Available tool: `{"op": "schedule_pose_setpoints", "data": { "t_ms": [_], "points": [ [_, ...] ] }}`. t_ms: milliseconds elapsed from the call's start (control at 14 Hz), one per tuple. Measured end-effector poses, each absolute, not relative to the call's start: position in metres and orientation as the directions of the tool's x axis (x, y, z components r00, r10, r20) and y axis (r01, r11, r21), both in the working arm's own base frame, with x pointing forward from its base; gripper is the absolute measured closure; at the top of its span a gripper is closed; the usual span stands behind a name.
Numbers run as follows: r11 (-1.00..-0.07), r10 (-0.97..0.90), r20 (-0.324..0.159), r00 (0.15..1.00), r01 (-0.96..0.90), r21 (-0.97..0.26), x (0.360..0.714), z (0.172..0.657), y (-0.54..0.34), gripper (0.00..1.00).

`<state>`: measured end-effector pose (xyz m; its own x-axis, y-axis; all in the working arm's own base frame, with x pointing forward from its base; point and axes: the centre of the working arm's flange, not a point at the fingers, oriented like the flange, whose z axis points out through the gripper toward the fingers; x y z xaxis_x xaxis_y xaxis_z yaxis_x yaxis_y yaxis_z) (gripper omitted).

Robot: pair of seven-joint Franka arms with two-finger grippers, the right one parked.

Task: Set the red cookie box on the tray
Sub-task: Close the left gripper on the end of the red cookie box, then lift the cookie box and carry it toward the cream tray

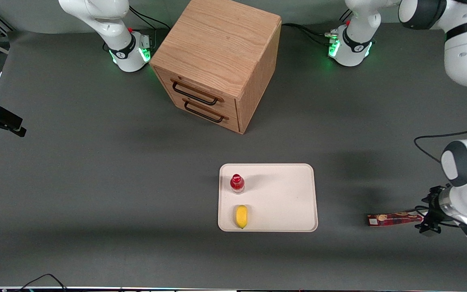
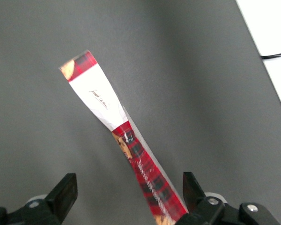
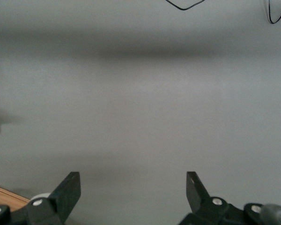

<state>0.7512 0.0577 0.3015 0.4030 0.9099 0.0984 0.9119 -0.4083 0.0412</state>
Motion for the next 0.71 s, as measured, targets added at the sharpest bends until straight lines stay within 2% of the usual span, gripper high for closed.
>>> {"op": "schedule_pose_setpoints", "data": {
  "t_ms": [500,571,714],
  "points": [
    [-0.390,0.918,0.115,0.379,0.916,0.096,0.754,0.227,0.060,0.00],
    [-0.390,0.918,0.117,0.378,0.915,0.102,0.751,0.218,0.062,0.07],
    [-0.386,0.920,0.119,0.374,0.916,0.108,0.745,0.205,0.068,0.31]
  ]
}}
